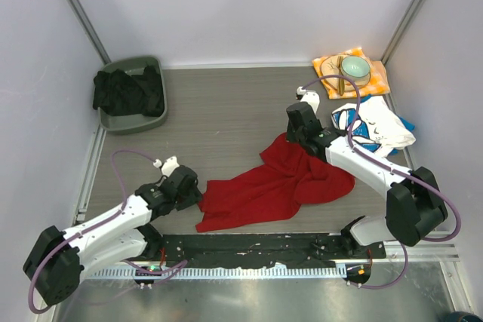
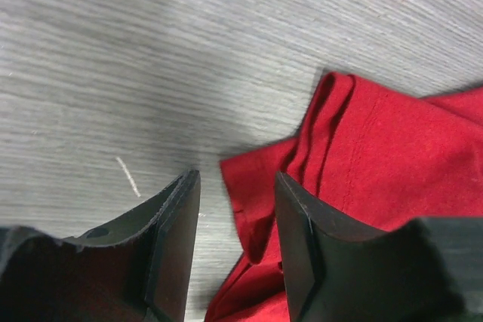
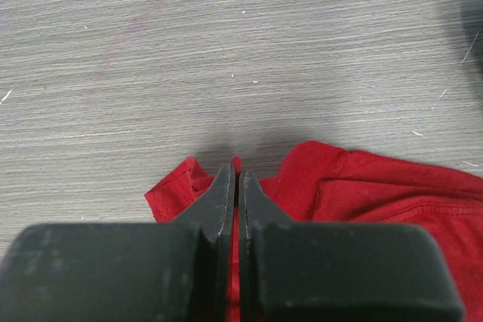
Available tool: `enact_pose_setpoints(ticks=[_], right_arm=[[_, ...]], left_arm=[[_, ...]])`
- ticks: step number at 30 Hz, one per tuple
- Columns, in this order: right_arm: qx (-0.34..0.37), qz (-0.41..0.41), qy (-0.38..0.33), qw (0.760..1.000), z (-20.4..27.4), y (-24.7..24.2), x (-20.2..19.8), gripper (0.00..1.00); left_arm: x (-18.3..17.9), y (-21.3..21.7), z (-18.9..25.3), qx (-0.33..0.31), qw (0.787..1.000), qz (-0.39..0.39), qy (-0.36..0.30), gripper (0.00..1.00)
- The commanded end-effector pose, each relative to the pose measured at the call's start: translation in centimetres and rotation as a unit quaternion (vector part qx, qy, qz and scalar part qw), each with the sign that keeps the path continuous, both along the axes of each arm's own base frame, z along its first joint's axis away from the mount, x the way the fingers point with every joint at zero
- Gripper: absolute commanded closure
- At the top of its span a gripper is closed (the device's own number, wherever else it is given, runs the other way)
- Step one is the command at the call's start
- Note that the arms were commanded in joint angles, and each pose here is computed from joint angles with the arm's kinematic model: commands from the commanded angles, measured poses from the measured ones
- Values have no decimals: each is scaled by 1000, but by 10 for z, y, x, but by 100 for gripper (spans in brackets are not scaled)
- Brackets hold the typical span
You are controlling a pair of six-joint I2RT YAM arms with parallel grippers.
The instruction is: Fold and stack the t-shirts
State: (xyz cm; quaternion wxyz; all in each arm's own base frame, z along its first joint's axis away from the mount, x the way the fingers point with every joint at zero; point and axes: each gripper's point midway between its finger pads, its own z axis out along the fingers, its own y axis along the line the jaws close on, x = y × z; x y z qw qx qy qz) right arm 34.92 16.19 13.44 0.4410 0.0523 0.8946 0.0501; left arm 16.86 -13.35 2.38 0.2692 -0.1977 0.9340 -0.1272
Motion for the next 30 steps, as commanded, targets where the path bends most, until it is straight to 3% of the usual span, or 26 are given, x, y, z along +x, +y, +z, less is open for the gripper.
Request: enact_pose_setpoints(ticks=[1,17,21,23,30], right_arm=[[27,1,-31,999,18,6,4,99],[48,13,-40,998,28,6,-6,99],[51,15,-43,998,31,5,-10,99],[52,16,-47,997,34,5,-11,99],[60,18,-56,996,43,4,-14,99]], left_arm=[[-31,25,-19,44,997,10,59,53],[-26,26,-32,93,991,22,90,55],[-25,25,-36,96,991,26,92,59],[-23,25,-38,100,990,27,94,72],[-24,23,-45,111,988,25,105,75]])
